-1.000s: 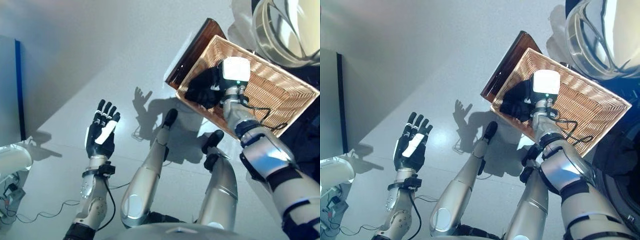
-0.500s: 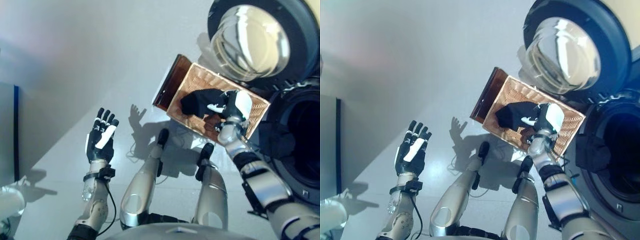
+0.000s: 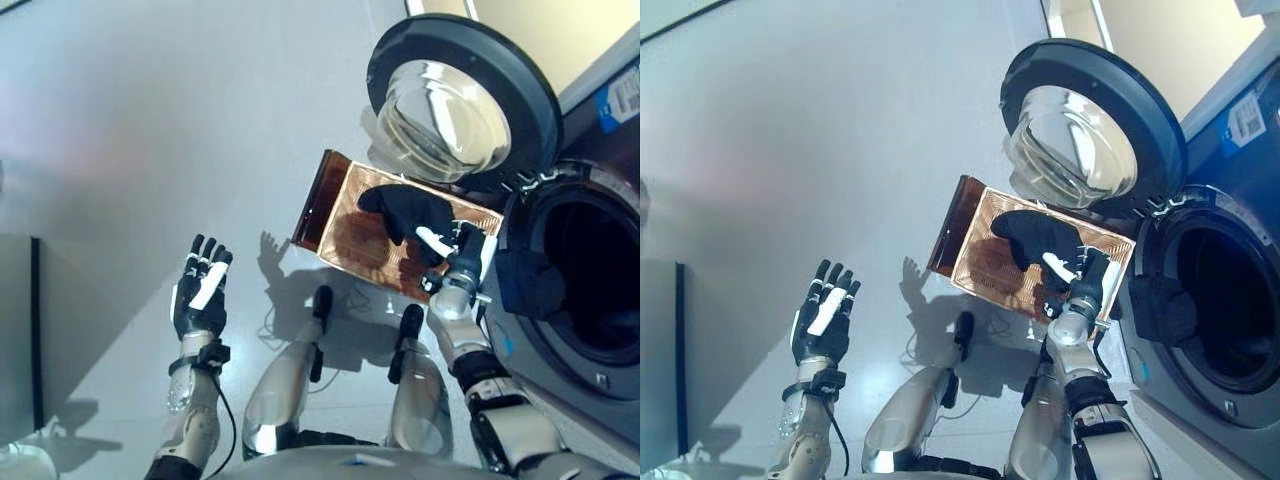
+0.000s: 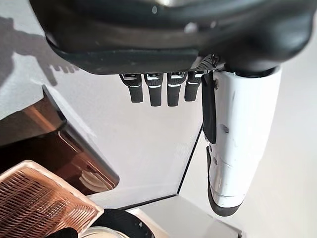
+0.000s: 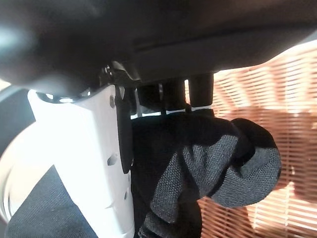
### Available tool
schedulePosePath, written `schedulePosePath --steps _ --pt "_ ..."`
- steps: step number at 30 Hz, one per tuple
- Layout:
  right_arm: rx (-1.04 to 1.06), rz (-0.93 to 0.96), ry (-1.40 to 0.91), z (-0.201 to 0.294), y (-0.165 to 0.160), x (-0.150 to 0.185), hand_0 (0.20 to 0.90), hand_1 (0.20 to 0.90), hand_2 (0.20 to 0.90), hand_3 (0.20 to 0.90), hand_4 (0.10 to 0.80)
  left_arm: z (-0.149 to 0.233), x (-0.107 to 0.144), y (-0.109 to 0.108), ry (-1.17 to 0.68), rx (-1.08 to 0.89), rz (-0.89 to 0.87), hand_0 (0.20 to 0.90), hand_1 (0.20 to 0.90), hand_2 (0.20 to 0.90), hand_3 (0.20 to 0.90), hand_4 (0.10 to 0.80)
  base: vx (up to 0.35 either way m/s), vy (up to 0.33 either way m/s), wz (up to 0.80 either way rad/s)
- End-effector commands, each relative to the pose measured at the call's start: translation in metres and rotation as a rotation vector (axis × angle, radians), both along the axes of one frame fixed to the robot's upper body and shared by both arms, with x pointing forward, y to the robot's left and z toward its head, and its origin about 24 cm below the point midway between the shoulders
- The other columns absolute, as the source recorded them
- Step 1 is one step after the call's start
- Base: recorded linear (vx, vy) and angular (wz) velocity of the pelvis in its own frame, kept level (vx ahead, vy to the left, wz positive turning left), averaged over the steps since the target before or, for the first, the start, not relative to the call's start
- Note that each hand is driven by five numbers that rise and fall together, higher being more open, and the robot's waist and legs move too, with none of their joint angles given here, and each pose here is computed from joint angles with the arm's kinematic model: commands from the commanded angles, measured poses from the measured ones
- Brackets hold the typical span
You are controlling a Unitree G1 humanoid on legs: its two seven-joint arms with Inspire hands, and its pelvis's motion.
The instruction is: Pick up the clothes and place them into the washing machine
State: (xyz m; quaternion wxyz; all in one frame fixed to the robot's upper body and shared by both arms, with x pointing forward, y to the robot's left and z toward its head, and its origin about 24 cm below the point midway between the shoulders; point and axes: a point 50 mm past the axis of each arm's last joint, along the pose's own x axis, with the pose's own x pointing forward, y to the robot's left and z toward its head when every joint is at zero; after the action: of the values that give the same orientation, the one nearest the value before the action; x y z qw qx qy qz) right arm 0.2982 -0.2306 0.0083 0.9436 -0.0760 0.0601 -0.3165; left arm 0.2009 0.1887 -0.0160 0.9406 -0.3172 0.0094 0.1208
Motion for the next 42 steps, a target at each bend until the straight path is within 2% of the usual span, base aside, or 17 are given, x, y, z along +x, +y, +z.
schedulePosePath --steps 1,10,19,23,34,40,42 --pt "-0.051 -0.026 -0.194 0.027 -0.016 -0.006 0.2 0.2 0.2 0.2 0.3 0.005 -0.013 0.014 -0.049 0.02 0.056 0.9 0.9 0.9 0.9 0.8 0.023 0.0 -0.03" --pt "-0.08 -0.129 -0.167 0.018 -0.031 -0.022 0.2 0.2 0.2 0.2 0.3 0.0 -0.014 0.006 -0.034 0.004 0.025 0.9 0.9 0.9 0.9 0.8 0.013 -0.003 -0.1" --pt "0.149 -0.315 -0.297 0.015 -0.034 -0.037 0.2 0.2 0.2 0.2 0.3 -0.005 -0.016 -0.004 -0.006 -0.034 0.01 0.9 0.9 0.9 0.9 0.8 0.009 0.007 -0.08" --pt "0.251 -0.465 -0.379 0.02 -0.048 -0.04 0.2 0.2 0.2 0.2 0.3 -0.006 -0.016 -0.01 0.007 -0.055 -0.012 0.9 0.9 0.9 0.9 0.8 -0.008 0.013 -0.13" --pt "0.313 -0.658 -0.58 0.059 -0.09 -0.035 0.2 0.2 0.2 0.2 0.3 -0.009 -0.017 -0.024 0.021 -0.097 -0.069 0.9 0.9 0.9 0.9 0.8 0.002 -0.001 -0.05" --pt "0.325 -0.694 -0.648 0.078 -0.103 -0.027 0.2 0.2 0.2 0.2 0.3 -0.01 -0.019 -0.031 0.025 -0.113 -0.101 0.9 0.9 0.9 0.9 0.8 0.007 -0.025 -0.11" --pt "0.311 -0.709 -0.696 0.101 -0.118 -0.02 0.2 0.2 0.2 0.2 0.3 -0.013 -0.021 -0.036 0.038 -0.117 -0.129 0.9 0.9 0.9 0.9 0.8 0.013 -0.049 -0.07"
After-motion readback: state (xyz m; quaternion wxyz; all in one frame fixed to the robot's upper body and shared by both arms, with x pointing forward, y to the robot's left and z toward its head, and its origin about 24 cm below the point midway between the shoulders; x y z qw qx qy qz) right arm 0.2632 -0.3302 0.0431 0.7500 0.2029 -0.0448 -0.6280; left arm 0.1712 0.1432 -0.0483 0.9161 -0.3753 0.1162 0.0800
